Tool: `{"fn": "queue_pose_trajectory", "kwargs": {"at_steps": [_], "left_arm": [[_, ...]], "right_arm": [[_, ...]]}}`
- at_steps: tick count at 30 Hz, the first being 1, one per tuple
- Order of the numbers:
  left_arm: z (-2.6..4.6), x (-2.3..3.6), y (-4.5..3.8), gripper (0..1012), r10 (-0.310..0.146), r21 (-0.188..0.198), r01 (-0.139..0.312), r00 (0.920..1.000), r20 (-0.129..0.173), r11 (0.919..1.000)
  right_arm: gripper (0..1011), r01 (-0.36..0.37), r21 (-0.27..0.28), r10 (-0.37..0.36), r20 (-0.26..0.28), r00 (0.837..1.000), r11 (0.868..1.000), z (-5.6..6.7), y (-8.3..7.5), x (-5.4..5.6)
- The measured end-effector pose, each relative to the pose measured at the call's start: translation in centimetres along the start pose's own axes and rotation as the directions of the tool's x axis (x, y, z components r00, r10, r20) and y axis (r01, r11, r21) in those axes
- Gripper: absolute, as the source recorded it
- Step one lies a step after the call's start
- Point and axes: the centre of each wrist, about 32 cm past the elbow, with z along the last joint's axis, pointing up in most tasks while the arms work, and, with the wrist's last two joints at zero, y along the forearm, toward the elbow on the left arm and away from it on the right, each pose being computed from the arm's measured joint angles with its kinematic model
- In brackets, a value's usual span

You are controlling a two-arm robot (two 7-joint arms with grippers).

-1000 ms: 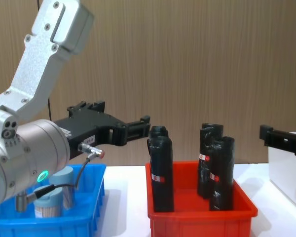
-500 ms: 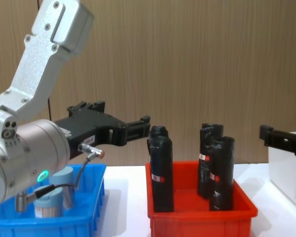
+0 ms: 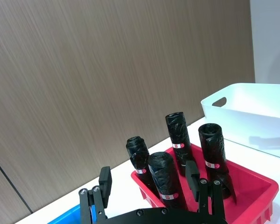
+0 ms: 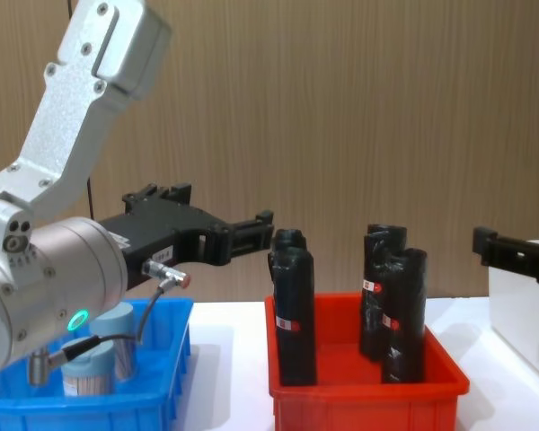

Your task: Pick the cotton swabs from the blue box and place them into the white box.

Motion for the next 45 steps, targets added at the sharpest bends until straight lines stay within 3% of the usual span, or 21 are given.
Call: {"fn": "queue_pose_trajectory", "kwargs": {"at_steps": [18, 25, 37, 45], "left_arm": [[0.04, -0.02, -0.2, 1000, 0.001, -0.002, -0.001, 1.0, -0.003, 1.0], [0.04, 0.26, -0.46, 1000, 0.01, -0.002, -0.01, 0.9999, -0.013, 0.9999], [-0.45, 1.78, 0.14, 999, 0.077, 0.014, -0.076, 0.9928, -0.092, 0.997], [-1.1, 3.6, 0.72, 1000, 0.136, 0.054, -0.129, 0.9781, -0.158, 0.9902]], "right_arm": [[1002, 0.0, 0.0, 0.0, 0.0, 1.0, 1.0, 0.0, 0.0, 0.0], [1002, 0.0, 0.0, 0.0, 0.0, 1.0, 1.0, 0.0, 0.0, 0.0], [1002, 0.0, 0.0, 0.0, 0.0, 1.0, 1.0, 0.0, 0.0, 0.0], [1002, 0.0, 0.0, 0.0, 0.0, 1.0, 1.0, 0.0, 0.0, 0.0]]}}
